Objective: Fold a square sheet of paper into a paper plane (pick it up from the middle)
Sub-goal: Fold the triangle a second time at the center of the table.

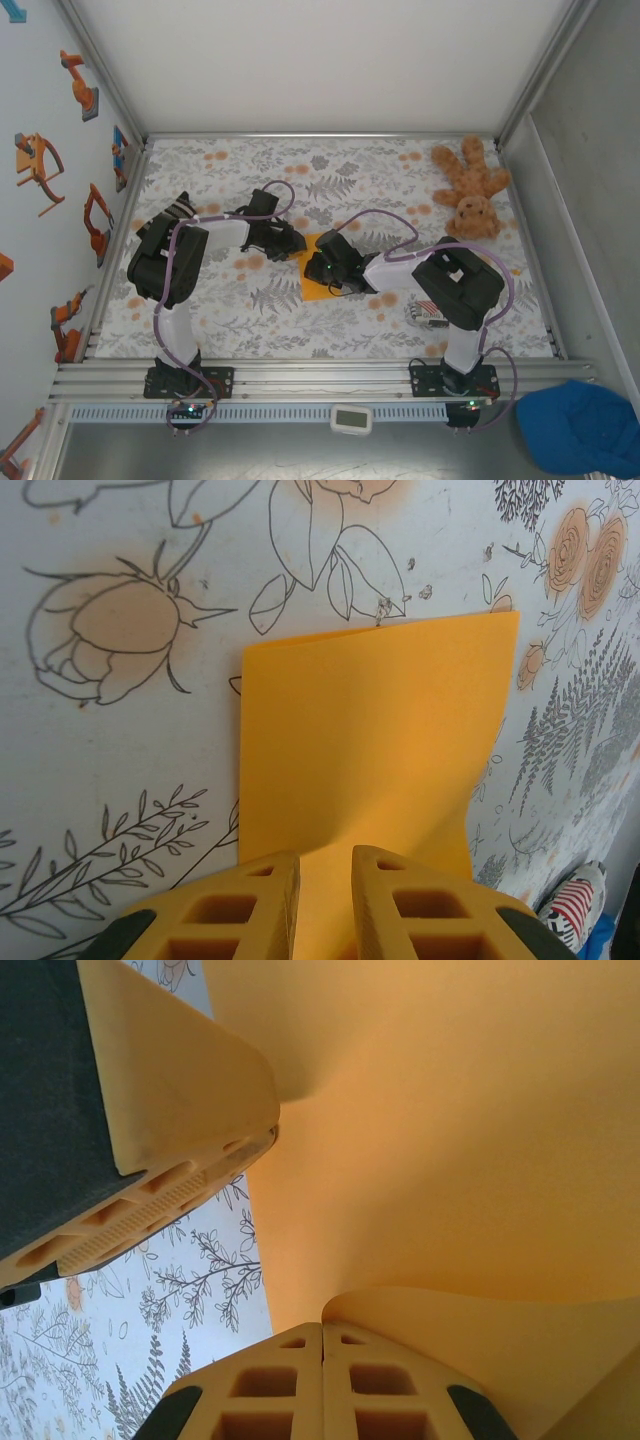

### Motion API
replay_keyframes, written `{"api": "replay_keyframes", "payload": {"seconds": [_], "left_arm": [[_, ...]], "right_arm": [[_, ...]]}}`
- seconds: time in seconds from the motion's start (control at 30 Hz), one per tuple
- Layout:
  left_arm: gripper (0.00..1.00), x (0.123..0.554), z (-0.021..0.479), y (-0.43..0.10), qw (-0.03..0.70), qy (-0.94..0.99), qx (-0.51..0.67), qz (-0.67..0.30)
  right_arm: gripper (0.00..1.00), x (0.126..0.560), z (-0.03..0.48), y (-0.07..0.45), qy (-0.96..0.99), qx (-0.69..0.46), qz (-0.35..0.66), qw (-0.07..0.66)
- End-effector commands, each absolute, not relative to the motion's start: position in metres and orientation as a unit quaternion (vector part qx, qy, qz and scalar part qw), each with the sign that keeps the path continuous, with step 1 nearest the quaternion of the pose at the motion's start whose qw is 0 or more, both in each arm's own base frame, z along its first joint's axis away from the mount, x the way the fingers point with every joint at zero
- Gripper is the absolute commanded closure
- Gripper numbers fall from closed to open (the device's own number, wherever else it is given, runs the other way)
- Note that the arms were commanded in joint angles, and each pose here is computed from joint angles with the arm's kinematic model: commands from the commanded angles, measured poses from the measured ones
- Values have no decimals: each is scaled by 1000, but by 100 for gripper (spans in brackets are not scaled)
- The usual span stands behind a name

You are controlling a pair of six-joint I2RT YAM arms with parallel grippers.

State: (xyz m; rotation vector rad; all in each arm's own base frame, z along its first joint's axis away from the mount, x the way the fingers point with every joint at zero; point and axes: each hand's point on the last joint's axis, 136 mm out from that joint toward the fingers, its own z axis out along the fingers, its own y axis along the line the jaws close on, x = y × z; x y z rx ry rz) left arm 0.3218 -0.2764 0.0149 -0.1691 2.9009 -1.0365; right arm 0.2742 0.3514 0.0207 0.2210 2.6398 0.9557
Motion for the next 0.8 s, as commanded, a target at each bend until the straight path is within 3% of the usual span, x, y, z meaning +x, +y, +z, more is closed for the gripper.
{"api": "replay_keyframes", "payload": {"seconds": [0.0, 0.77], "left_arm": [[79, 296, -21, -253, -18, 959, -72, -275], [79, 295, -21, -252, -19, 959, -71, -275]], "right_arm": [[100, 276, 19, 347, 927, 81, 322, 173], [100, 270, 13, 350, 933, 68, 319, 152]]}}
